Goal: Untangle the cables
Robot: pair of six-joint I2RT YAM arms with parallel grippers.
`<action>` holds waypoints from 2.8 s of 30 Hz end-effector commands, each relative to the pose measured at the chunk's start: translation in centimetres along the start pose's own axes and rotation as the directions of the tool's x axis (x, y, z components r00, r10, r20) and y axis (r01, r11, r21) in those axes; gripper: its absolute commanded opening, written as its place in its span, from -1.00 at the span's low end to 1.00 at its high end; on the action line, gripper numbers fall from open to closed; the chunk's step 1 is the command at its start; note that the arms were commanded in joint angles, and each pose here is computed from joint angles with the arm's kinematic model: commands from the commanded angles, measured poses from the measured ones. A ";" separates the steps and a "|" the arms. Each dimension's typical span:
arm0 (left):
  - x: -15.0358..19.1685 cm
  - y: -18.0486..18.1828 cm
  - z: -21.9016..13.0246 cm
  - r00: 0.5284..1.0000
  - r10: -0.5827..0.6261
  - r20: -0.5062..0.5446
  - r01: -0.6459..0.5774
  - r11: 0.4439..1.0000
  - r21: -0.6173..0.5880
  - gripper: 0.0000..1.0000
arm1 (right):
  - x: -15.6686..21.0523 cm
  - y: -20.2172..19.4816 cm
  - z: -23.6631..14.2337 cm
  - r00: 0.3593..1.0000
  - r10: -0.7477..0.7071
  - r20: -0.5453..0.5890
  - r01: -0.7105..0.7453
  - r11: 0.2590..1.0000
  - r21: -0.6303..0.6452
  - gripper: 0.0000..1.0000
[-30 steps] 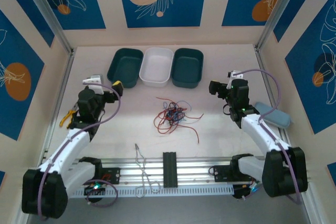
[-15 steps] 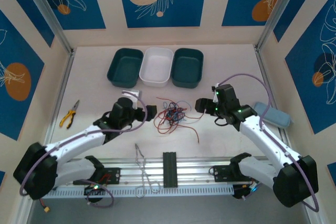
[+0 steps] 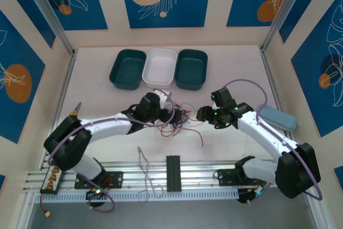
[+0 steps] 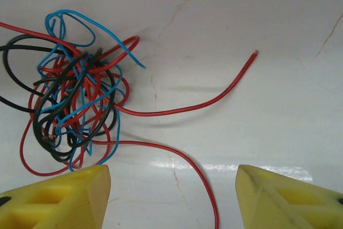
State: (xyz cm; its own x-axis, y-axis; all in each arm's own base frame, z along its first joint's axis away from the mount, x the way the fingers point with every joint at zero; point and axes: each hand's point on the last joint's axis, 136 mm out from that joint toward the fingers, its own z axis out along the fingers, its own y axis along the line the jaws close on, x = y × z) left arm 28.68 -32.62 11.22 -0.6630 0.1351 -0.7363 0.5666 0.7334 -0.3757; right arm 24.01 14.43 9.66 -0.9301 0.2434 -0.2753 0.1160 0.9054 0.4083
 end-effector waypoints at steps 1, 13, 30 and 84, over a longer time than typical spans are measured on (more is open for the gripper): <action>-0.1 -1.2 1.5 0.999 0.047 -0.025 -0.046 0.998 0.039 0.87 | 0.1 0.3 -0.2 0.999 0.040 -0.031 -0.040 0.999 0.007 0.27; 1.3 1.6 2.3 0.999 0.011 -0.049 -0.015 0.997 -0.079 -0.15 | -0.1 0.2 2.3 0.981 0.179 -0.072 -0.177 0.984 0.034 0.26; 1.9 1.9 0.9 0.999 -0.033 0.012 0.034 0.997 -0.069 -0.42 | -0.9 2.1 5.8 0.906 0.410 -0.108 -0.416 0.908 -0.040 0.18; -0.5 2.7 -3.6 0.994 0.057 0.096 -0.040 0.985 -0.167 0.14 | -5.3 6.8 -3.9 0.978 0.070 0.196 -0.051 0.994 -0.099 -1.00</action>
State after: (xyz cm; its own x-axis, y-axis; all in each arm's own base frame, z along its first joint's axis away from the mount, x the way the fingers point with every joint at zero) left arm 28.93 -27.05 10.28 -0.6066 0.1130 -0.7869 0.4483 0.8660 -0.2213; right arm 28.58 18.20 15.17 -0.8303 0.4508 -0.3275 0.2190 0.8045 0.5521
